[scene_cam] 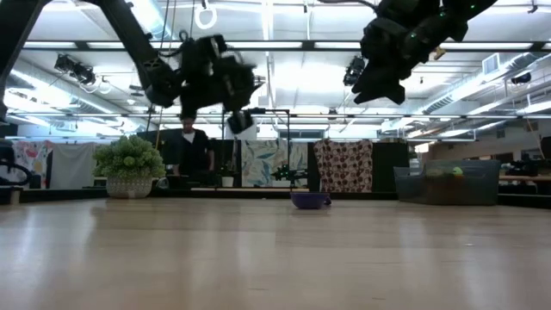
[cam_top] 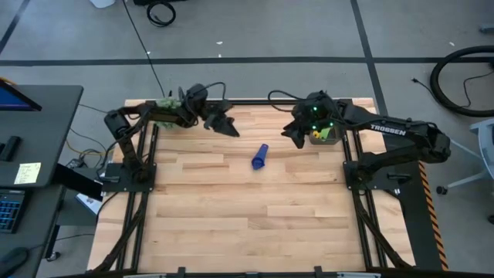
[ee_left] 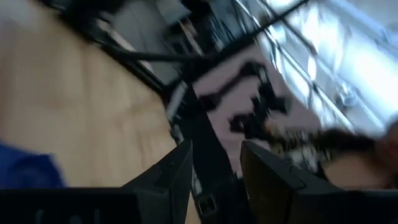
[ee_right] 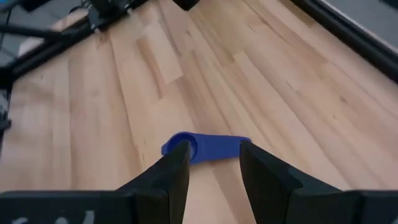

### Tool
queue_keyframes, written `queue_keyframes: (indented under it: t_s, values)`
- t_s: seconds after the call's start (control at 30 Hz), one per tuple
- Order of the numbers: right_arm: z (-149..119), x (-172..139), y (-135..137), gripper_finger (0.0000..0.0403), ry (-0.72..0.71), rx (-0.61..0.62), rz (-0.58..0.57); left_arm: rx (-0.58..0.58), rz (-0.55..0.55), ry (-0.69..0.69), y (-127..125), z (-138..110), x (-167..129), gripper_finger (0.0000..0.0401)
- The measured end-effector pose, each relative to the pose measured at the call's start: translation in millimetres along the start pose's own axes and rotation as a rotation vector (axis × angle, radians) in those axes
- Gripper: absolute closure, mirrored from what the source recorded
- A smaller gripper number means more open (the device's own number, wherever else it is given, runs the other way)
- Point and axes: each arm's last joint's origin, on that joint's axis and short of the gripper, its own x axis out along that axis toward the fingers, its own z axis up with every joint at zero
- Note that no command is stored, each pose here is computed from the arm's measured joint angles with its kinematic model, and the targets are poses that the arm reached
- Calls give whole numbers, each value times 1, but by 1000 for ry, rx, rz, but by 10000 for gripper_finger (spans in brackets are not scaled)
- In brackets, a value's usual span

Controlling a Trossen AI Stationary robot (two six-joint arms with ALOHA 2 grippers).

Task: Nest measuring cups in basket
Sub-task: Stack the purple measuring cup on top of the green measuring cup in the black bin

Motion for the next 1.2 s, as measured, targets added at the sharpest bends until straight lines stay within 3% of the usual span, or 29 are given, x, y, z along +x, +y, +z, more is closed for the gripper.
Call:
queue_keyframes:
  t_s: [0.2,0.3,0.47,0.7,0.97,1.2]
  values:
    - [-3,6,8,258,15,-191,-53,160,-60,55,-14,14,23,260]
    - [-6,16,11,258,55,-308,-104,115,-12,25,-9,14,26,260]
    - [-16,43,12,258,172,-533,-170,-74,113,7,9,3,23,260]
    - [-39,90,13,258,361,-763,-117,-118,137,12,13,0,19,260]
    - [-54,132,16,258,383,-909,-91,-138,136,12,13,0,19,260]
    - [-63,153,10,258,396,-946,-117,-146,137,11,13,0,19,260]
